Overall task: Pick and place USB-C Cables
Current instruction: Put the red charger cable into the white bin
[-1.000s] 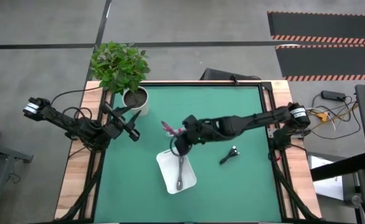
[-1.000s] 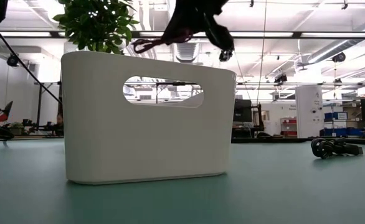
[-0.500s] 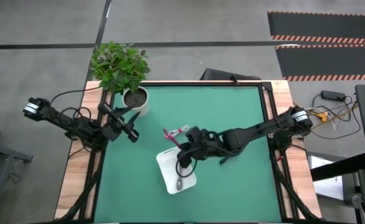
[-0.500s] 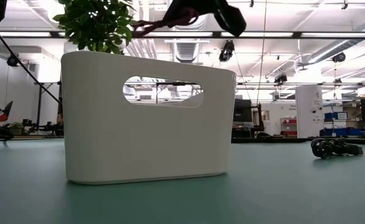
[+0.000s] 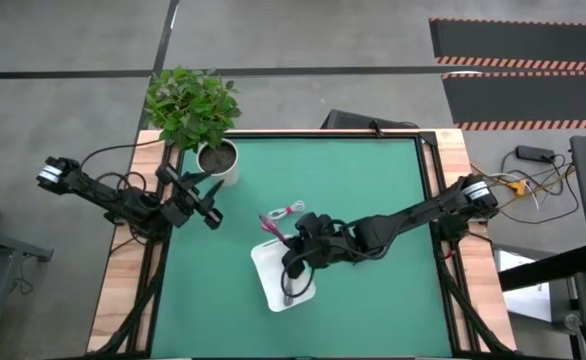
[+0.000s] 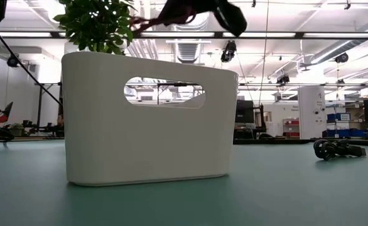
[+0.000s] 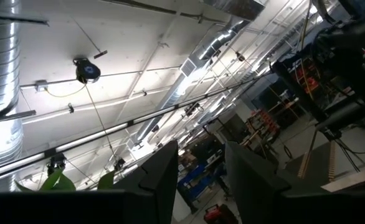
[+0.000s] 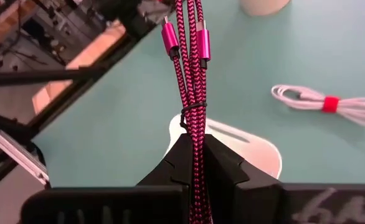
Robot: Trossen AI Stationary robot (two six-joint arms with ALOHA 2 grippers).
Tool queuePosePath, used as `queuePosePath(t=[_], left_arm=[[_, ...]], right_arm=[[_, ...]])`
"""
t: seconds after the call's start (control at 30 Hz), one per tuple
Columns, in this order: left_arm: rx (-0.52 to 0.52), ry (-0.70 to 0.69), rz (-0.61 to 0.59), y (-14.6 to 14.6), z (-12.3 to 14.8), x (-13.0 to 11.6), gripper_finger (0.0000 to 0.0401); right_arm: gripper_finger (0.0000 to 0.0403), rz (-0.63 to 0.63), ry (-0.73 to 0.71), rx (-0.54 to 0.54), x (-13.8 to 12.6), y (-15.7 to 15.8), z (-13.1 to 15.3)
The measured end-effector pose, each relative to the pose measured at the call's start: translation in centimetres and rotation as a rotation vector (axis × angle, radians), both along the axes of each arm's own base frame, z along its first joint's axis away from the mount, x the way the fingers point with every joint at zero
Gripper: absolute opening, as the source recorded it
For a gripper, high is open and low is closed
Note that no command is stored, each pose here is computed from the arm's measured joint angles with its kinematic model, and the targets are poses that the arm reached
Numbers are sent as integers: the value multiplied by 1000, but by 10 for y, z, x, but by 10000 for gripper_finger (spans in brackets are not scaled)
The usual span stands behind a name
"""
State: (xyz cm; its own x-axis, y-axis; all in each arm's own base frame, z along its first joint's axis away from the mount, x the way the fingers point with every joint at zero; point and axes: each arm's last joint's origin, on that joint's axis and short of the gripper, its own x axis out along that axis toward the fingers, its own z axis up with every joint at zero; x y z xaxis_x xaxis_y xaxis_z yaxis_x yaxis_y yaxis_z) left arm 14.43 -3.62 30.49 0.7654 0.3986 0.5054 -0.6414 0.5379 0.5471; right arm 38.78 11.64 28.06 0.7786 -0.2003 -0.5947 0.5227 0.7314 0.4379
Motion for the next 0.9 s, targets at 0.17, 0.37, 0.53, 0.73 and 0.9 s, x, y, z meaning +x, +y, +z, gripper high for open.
queuePosePath(t=[0.17, 0.37, 0.53, 0.73, 0.9], left_arm=[[0, -3, -1, 0, 0, 0, 118], [1, -2, -2, 0, 0, 0, 118], [1, -4, -2, 0, 0, -1, 118], [5, 1, 0, 0, -1, 0, 118], [5, -1, -1, 0, -1, 0, 118]], right_arm=[[13, 13, 15, 26, 2, 2, -5], [13, -3, 3, 57, 2, 3, -5], [13, -1, -12, 76, 12, 6, -16], [13, 6, -13, 129, 21, 14, -23], [13, 14, -14, 187, 25, 25, -23]])
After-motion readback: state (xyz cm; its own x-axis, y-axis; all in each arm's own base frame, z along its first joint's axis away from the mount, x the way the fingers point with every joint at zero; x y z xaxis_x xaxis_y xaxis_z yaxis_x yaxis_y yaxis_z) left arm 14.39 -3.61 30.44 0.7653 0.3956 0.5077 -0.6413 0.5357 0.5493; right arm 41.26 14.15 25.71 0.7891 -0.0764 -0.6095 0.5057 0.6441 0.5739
